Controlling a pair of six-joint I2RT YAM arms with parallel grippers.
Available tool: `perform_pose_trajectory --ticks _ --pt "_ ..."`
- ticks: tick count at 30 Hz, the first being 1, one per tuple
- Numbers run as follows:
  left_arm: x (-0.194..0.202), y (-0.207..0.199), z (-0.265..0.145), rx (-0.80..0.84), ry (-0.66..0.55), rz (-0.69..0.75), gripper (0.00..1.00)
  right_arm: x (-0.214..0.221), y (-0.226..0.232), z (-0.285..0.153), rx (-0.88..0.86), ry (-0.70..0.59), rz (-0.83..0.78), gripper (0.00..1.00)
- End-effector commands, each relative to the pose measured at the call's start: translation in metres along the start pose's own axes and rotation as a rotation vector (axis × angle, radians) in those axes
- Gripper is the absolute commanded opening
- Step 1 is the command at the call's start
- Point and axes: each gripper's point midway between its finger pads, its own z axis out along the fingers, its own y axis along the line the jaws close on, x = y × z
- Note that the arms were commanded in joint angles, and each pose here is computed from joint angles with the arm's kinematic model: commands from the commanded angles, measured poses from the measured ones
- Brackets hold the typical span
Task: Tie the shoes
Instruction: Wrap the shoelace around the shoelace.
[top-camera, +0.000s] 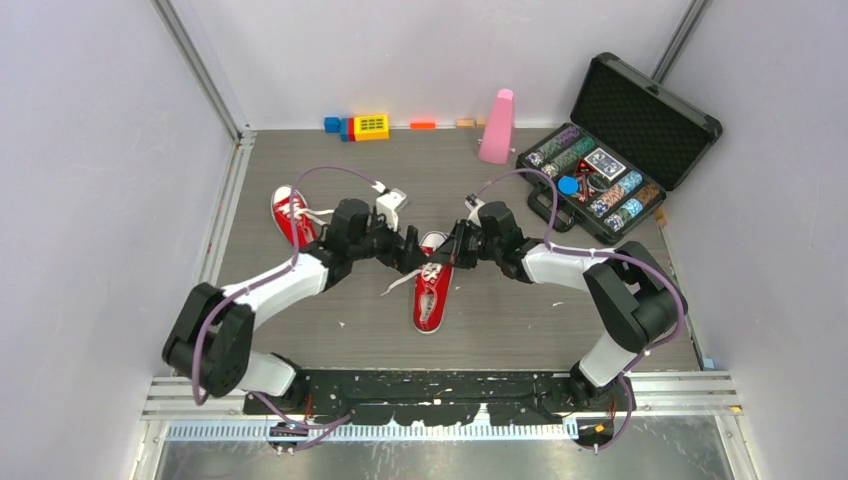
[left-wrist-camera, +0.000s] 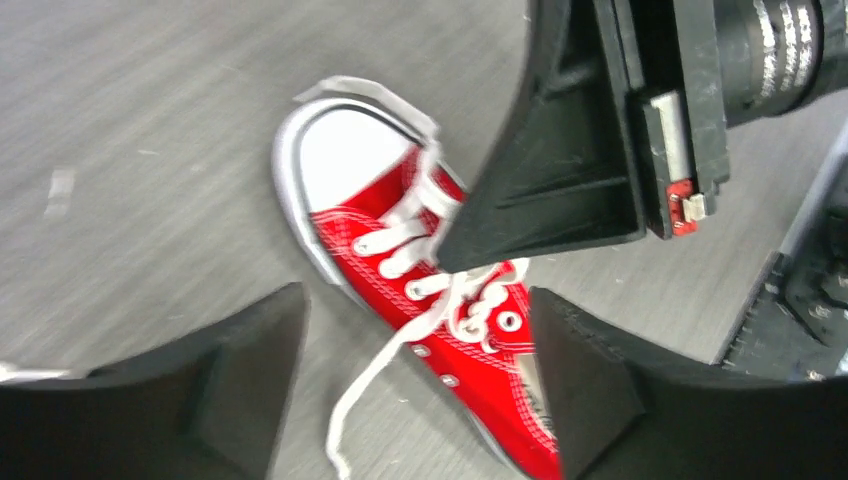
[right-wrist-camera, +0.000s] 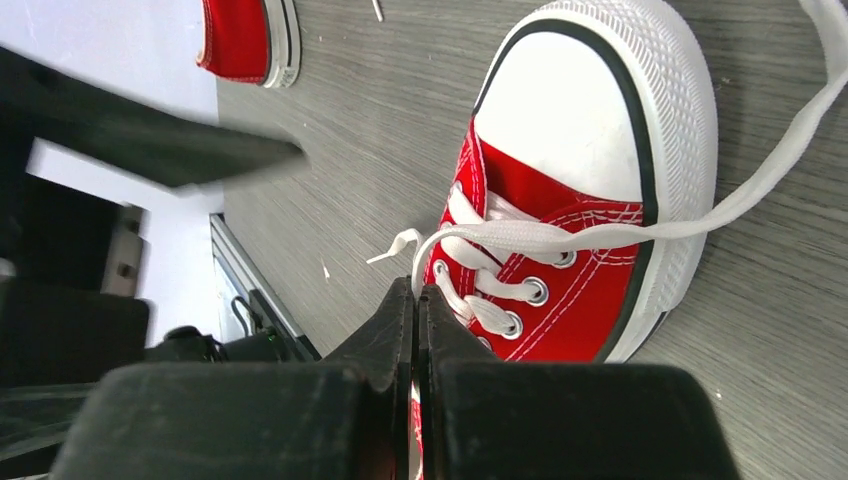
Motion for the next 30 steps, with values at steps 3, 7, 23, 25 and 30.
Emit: perform_pose_trajectory --ticks 3,7,23,25,30 --pt "-0.036 0.048 -0.034 -0.324 -0.140 -0.316 1.00 -0.007 0.024 -0.007 -0.075 0.005 -0.150 0.00" --pt "-0.042 0.035 -0.020 -0.182 0.009 -0.495 0.82 -0.007 0.030 -0.013 -0.094 0.004 -0.223 0.00" --pt "-0.041 -0.010 0.045 0.245 0.401 -0.711 0.62 -0.007 0.040 -0.018 -0.144 -0.021 -0.303 0.00" --pt "-0.034 -0.013 0.050 0.262 0.438 -0.721 0.61 -0.007 0.040 -0.017 -0.145 -0.018 -0.303 0.00" --pt "-0.027 -0.027 0.065 0.306 0.502 -0.708 0.56 -0.006 0.039 -0.016 -0.143 -0.016 -0.301 0.00"
